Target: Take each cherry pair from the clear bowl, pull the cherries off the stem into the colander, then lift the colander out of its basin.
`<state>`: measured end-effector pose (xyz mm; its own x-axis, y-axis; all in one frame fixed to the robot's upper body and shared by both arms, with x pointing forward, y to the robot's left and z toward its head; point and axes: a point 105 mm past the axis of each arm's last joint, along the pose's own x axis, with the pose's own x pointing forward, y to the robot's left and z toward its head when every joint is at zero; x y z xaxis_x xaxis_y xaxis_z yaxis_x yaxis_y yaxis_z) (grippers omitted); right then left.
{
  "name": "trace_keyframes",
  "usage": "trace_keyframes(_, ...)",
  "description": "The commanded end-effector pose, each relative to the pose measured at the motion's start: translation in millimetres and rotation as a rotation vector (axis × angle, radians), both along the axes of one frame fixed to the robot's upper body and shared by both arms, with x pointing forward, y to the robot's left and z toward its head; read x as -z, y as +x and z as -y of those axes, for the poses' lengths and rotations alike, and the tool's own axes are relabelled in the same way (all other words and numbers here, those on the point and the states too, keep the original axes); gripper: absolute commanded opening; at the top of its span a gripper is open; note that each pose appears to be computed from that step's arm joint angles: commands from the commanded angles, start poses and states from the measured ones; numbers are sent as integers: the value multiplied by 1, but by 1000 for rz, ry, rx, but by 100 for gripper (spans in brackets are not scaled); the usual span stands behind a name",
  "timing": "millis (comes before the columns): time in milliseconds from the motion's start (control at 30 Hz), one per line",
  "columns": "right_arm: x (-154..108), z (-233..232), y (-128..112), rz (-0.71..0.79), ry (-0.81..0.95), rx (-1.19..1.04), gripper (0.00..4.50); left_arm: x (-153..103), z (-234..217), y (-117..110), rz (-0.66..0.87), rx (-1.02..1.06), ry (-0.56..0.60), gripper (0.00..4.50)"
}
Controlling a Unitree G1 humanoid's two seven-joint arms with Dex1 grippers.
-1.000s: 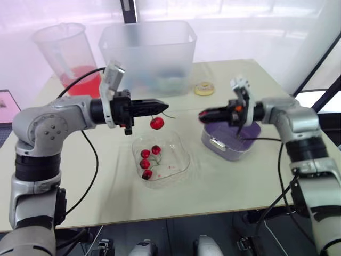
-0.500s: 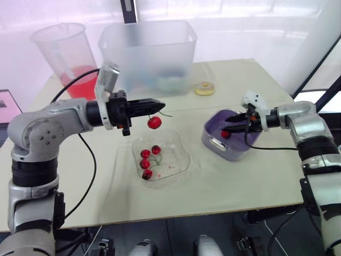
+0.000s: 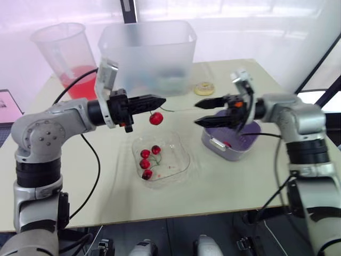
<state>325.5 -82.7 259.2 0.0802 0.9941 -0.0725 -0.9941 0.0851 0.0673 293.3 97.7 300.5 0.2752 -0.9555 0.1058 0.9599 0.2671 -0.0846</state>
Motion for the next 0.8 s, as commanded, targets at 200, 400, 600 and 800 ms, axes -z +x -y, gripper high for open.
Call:
trace_keyframes(200, -11, -41, -25, -8, 121, -118, 447, -11, 4, -11, 49, 22, -32, 0)
trace_keyframes(400, -15, -54, -30, -32, 163, -156, 420, -8, 4, -12, 49, 12, -28, 0)
trace_keyframes(600, -14, -59, -32, -48, 179, -164, 172, -4, 3, -12, 45, 5, -21, 0)
trace_keyframes(800, -10, -61, -31, -43, 159, -156, 4, -4, 4, -12, 47, 3, -28, 0)
